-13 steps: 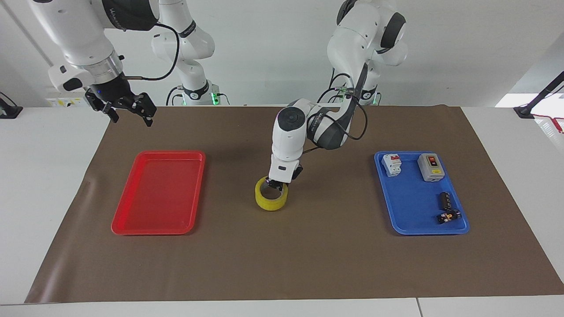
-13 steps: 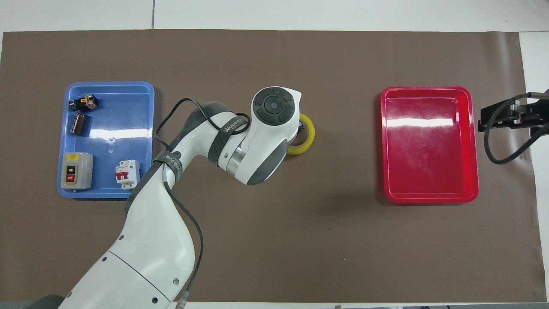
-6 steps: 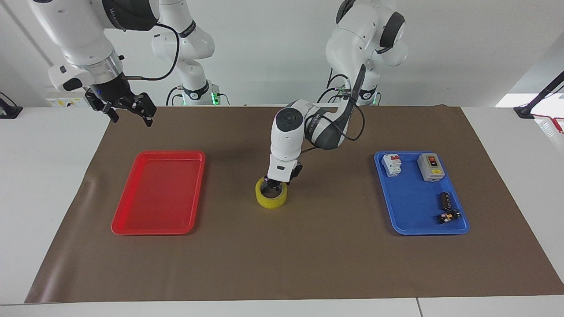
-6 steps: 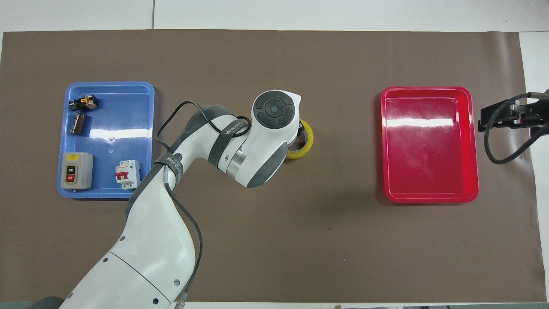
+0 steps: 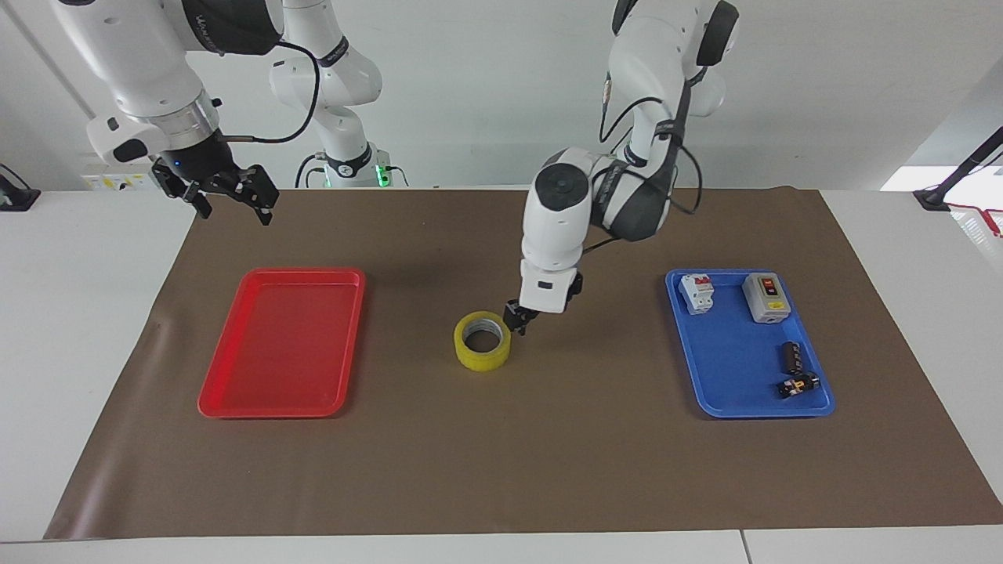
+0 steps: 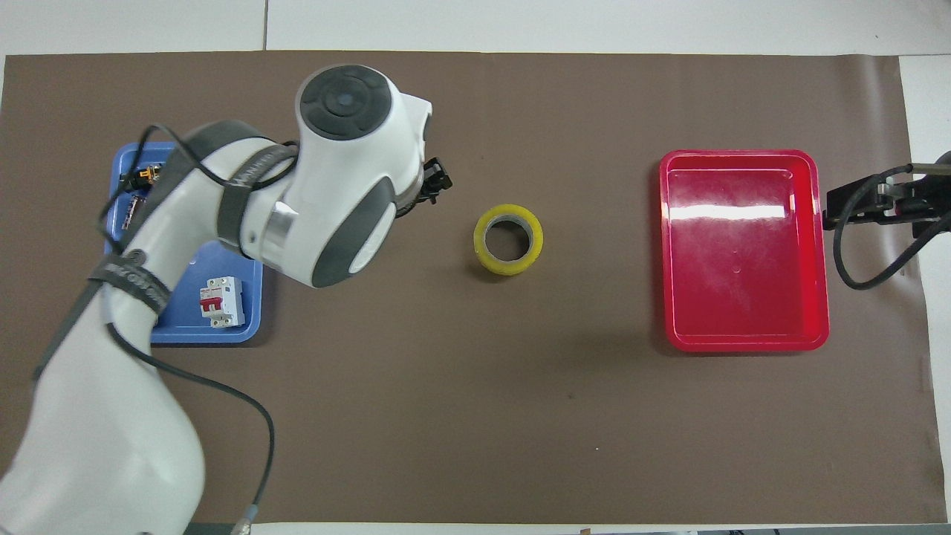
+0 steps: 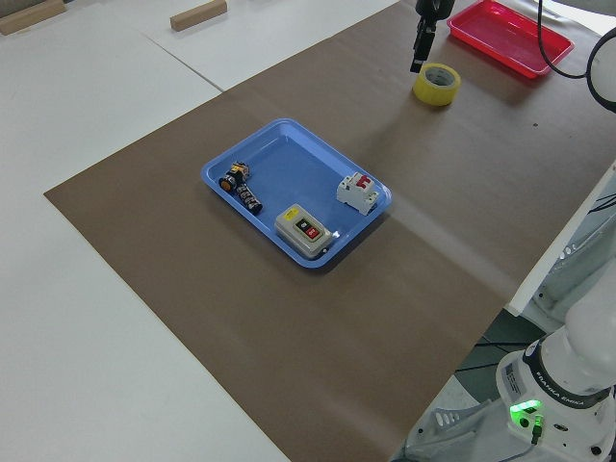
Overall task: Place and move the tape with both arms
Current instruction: 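Withdraw the left gripper while the right gripper reaches the tape roll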
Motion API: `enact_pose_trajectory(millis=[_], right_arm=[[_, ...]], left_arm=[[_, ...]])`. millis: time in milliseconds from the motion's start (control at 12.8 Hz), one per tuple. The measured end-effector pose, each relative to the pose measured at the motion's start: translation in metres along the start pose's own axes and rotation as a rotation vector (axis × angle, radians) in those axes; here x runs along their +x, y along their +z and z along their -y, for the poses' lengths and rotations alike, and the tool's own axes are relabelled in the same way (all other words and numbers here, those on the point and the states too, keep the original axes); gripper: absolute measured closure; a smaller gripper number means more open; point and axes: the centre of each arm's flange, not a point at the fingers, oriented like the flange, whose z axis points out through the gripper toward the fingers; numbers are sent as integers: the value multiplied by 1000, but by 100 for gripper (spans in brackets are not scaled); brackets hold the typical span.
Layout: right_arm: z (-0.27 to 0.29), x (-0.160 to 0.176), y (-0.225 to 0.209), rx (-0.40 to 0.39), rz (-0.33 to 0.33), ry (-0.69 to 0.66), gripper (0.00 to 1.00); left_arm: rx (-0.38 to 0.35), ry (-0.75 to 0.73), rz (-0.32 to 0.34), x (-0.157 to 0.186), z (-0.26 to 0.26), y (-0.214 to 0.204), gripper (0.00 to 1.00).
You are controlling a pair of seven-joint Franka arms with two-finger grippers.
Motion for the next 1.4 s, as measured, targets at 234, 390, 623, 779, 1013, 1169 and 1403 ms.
enact_pose_trajectory(millis=[234, 390, 623, 779, 1013, 1169, 1403], right_arm=[[80, -5, 46, 37, -46, -188, 0], [140, -3, 93, 37, -55, -284, 0], [211, -1, 152, 42, -74, -308, 0], [236, -1, 183, 49, -96, -314, 0], [262, 9, 230, 58, -128, -339, 0], [285, 14, 265, 66, -148, -332, 0], [301, 19, 307, 66, -160, -334, 0]], left_arm=[[36, 164, 62, 60, 128, -64, 0], [29, 263, 87, 85, 199, -89, 0], [38, 397, 152, 70, 242, -113, 0], [34, 444, 154, 54, 251, -122, 0], [21, 419, 135, 56, 279, -125, 0], [20, 406, 138, 60, 288, -121, 0], [21, 406, 142, 60, 288, -119, 0]])
